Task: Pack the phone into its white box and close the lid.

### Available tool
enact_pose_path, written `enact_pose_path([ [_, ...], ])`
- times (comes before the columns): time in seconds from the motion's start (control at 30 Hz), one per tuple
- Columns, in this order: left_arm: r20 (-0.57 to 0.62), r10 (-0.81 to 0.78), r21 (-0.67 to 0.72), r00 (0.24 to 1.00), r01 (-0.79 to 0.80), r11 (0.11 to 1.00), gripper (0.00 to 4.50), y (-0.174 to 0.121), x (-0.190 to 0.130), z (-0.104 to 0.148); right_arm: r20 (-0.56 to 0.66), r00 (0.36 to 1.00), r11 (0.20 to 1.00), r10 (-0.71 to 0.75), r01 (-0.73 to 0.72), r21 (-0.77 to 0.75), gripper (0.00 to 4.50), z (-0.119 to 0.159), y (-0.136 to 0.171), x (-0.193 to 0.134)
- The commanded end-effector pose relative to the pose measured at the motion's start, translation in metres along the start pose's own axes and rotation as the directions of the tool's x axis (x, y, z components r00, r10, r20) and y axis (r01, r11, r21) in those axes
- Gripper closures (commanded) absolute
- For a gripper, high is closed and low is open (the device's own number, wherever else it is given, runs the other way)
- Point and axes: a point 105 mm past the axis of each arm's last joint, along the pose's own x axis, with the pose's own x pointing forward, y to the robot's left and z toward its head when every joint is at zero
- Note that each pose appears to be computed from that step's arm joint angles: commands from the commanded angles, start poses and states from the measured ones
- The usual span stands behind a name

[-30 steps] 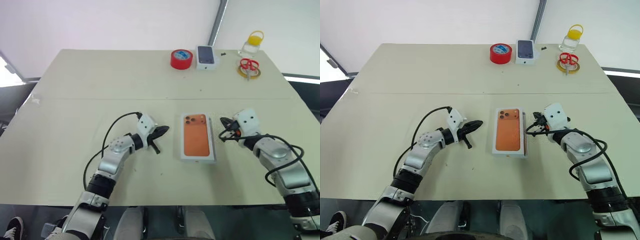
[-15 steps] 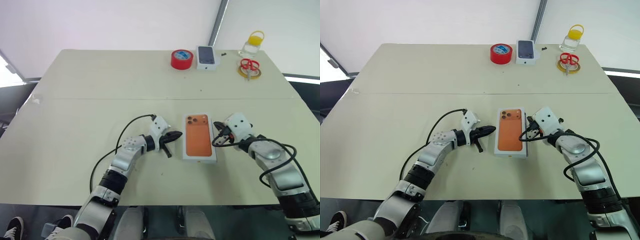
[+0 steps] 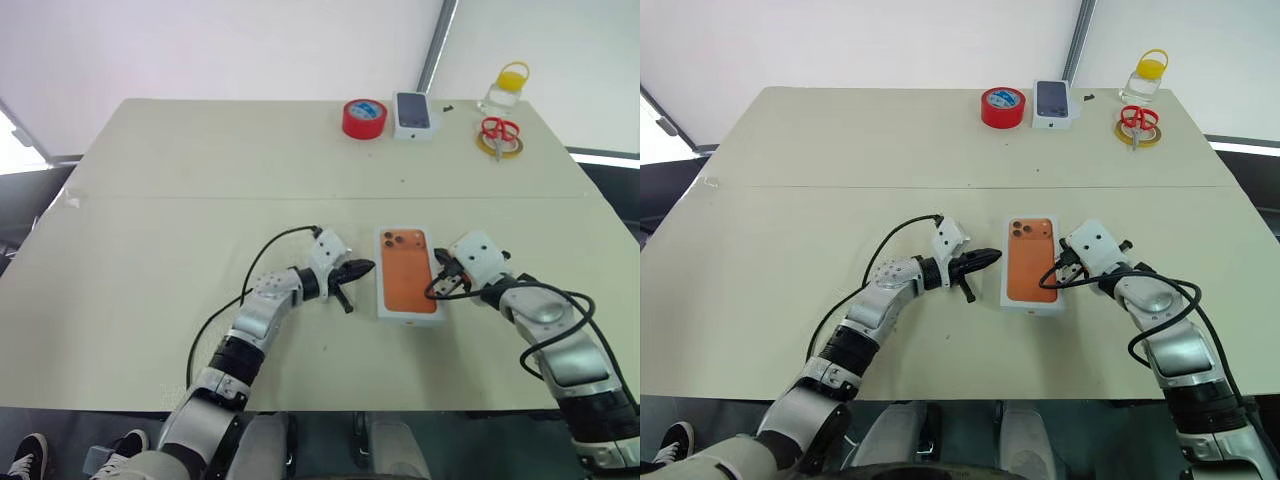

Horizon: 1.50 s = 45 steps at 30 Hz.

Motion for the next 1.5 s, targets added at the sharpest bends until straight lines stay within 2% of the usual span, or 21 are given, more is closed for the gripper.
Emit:
enact_pose_path([
  [0.03, -0.007, -0.021, 0.04, 1.0, 0.021, 0.999, 4.5, -0.002, 0.005, 0.004, 0.024, 1.0, 0.999, -0.001, 0.003, -0.045, 4.48, 0.008, 0.0, -0.003],
  [0.2, 0.004, 0.007, 0.033, 1.0, -0.007, 0.999, 4.5, 0.003, 0.002, 0.005, 0.036, 0.999, 0.999, -0.007, 0.009, -0.052, 4.48, 0.012, -0.001, -0.001],
  [0.3, 0.027, 0.031, 0.026, 0.999, -0.032, 0.999, 4.5, 0.01, -0.004, 0.009, 0.059, 0.997, 0.998, -0.047, 0.05, -0.046, 4.48, 0.017, -0.013, -0.003],
  [0.43, 0.131, 0.077, 0.012, 0.988, -0.079, 0.997, 4.5, 0.031, -0.007, 0.046, 0.171, 0.982, 0.996, -0.086, 0.082, 0.028, 4.48, 0.037, -0.031, -0.009],
  [0.5, 0.154, 0.079, 0.04, 0.985, -0.086, 0.996, 4.5, 0.043, -0.005, 0.063, 0.212, 0.976, 0.999, -0.038, 0.032, 0.031, 4.48, 0.045, -0.026, -0.01],
  [0.6, 0.132, 0.048, 0.09, 0.99, -0.06, 0.994, 4.5, 0.047, 0.01, 0.072, 0.214, 0.971, 0.995, 0.102, -0.104, 0.001, 4.48, 0.043, -0.004, -0.01],
  [0.67, 0.092, 0.028, 0.125, 0.995, -0.039, 0.991, 4.5, 0.043, 0.024, 0.067, 0.175, 0.97, 0.985, 0.169, -0.163, -0.052, 4.48, 0.036, 0.01, -0.009],
  [0.77, -0.092, 0.039, 0.219, 0.995, -0.018, 0.976, 4.5, 0.035, 0.042, 0.033, 0.084, 0.979, 0.973, 0.188, -0.174, -0.15, 4.48, 0.018, 0.023, -0.007],
  [0.83, -0.194, 0.032, 0.239, 0.981, 0.016, 0.971, 4.5, 0.028, 0.046, 0.012, 0.049, 0.976, 0.965, 0.212, -0.202, -0.165, 4.48, 0.01, 0.032, -0.008],
  [0.97, -0.225, -0.06, 0.213, 0.973, 0.11, 0.971, 4.5, 0.01, 0.045, -0.004, 0.039, 0.969, 0.964, 0.244, -0.238, -0.12, 4.48, 0.007, 0.043, -0.013],
  [1.03, -0.214, -0.061, 0.16, 0.975, 0.097, 0.982, 4.5, 0.013, 0.042, -0.005, 0.063, 0.961, 0.963, 0.268, -0.265, -0.048, 4.48, 0.01, 0.045, -0.016],
  [1.07, -0.208, -0.061, 0.119, 0.976, 0.087, 0.989, 4.5, 0.017, 0.038, -0.004, 0.082, 0.956, 0.959, 0.282, -0.282, -0.005, 4.24, 0.013, 0.045, -0.018],
  [1.13, -0.192, -0.051, 0.086, 0.98, 0.069, 0.994, 3.95, 0.024, 0.032, -0.001, 0.128, 0.947, 0.953, 0.293, -0.3, 0.038, 3.67, 0.02, 0.041, -0.021],
  [1.17, -0.174, -0.044, 0.097, 0.984, 0.061, 0.993, 3.59, 0.028, 0.028, 0.003, 0.159, 0.948, 0.955, 0.277, -0.29, 0.058, 3.18, 0.026, 0.036, -0.021],
  [1.23, -0.108, 0.002, 0.14, 0.994, 0.013, 0.99, 2.68, 0.039, 0.019, 0.018, 0.21, 0.95, 0.964, 0.229, -0.252, 0.087, 2.23, 0.037, 0.024, -0.02],
  [1.27, -0.066, 0.026, 0.112, 0.997, -0.018, 0.994, 2.19, 0.046, 0.013, 0.027, 0.238, 0.944, 0.959, 0.228, -0.259, 0.111, 1.74, 0.042, 0.02, -0.021],
  [1.33, -0.017, 0.058, 0.092, 0.998, -0.056, 0.994, 1.23, 0.057, -0.004, 0.04, 0.263, 0.931, 0.952, 0.252, -0.288, 0.107, 0.8, 0.047, 0.018, -0.025],
  [1.37, -0.017, 0.074, 0.131, 0.997, -0.071, 0.989, 0.67, 0.062, -0.016, 0.044, 0.255, 0.919, 0.939, 0.3, -0.332, 0.093, 0.23, 0.046, 0.023, -0.029],
  [1.4, -0.031, 0.089, 0.175, 0.996, -0.082, 0.981, 0.14, 0.066, -0.026, 0.044, 0.238, 0.903, 0.919, 0.357, -0.385, 0.083, 0.0, 0.042, 0.03, -0.033],
  [1.47, -0.007, 0.138, 0.295, 0.99, -0.129, 0.947, 0.06, 0.072, -0.048, 0.053, 0.19, 0.886, 0.904, 0.424, -0.427, -0.025, 0.0, 0.036, 0.037, -0.038],
  [1.5, -0.009, 0.157, 0.298, 0.988, -0.147, 0.943, 0.06, 0.074, -0.059, 0.054, 0.193, 0.887, 0.905, 0.42, -0.426, -0.015, 0.0, 0.036, 0.034, -0.038],
])
